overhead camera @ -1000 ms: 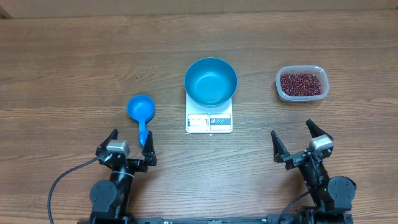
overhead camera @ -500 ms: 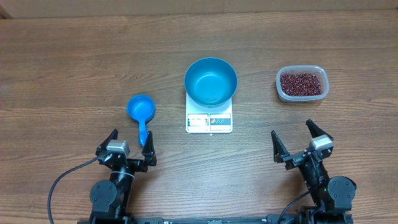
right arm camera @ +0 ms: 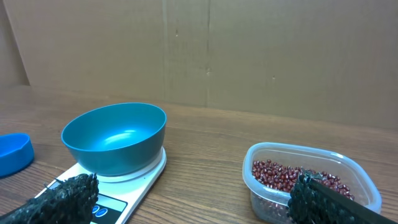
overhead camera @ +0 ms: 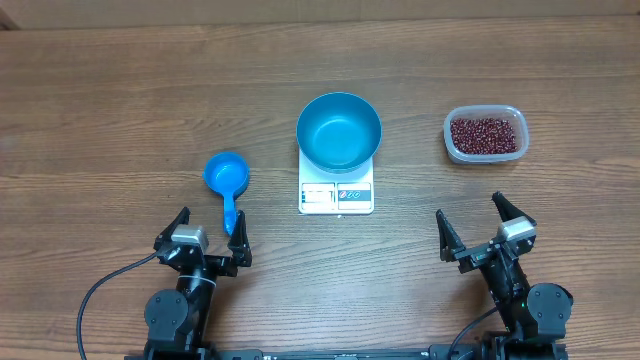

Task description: Scoop item into bowl and weigh 150g on scale

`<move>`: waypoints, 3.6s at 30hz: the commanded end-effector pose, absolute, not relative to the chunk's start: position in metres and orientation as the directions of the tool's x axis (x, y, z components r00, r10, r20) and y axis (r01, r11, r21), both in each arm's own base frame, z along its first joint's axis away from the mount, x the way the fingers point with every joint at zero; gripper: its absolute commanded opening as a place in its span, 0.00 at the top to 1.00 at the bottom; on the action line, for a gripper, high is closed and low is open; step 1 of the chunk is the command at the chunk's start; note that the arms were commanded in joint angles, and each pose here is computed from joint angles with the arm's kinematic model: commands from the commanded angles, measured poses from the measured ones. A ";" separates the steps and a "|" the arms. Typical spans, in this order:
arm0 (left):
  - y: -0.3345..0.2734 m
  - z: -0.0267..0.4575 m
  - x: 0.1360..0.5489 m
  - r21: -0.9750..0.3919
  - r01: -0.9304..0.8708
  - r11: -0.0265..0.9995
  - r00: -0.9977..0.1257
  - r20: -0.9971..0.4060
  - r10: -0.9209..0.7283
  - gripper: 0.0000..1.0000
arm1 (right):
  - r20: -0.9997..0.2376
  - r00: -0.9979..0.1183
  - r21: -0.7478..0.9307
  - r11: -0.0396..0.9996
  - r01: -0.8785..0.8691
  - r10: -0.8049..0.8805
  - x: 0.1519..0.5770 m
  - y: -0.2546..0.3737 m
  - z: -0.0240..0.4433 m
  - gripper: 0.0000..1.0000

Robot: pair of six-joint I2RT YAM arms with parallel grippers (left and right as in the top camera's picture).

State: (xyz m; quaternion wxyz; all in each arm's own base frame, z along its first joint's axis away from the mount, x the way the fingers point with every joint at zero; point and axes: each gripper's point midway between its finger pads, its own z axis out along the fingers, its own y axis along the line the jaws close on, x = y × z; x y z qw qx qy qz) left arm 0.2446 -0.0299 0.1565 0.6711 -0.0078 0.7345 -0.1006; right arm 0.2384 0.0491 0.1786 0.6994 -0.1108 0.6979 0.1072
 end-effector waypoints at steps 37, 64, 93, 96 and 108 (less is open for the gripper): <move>-0.030 0.216 0.235 -0.176 0.152 0.973 0.011 -0.984 -0.179 0.00 | -1.000 0.006 -0.006 0.951 -0.310 -0.005 0.238 0.050 0.177 0.00; -0.060 0.335 0.234 -0.237 0.158 0.959 -0.832 -0.555 0.000 0.43 | -1.000 0.006 -0.007 0.951 -0.310 -0.005 0.238 0.050 0.177 0.00; -0.031 0.113 0.289 -0.098 -0.191 0.977 -0.964 -0.168 -0.205 0.01 | -1.000 0.006 -0.006 0.951 -0.310 -0.005 0.238 0.050 0.177 0.00; -0.031 0.097 0.296 -0.086 -0.194 0.977 -0.968 -0.143 -0.204 0.00 | -1.000 0.006 -0.006 0.951 -0.310 -0.005 0.238 0.050 0.177 0.00; -0.030 0.041 0.303 -0.038 -0.139 0.990 -0.990 -0.018 -0.140 0.36 | -1.000 0.006 -0.006 0.951 -0.310 -0.005 0.238 0.050 0.177 0.00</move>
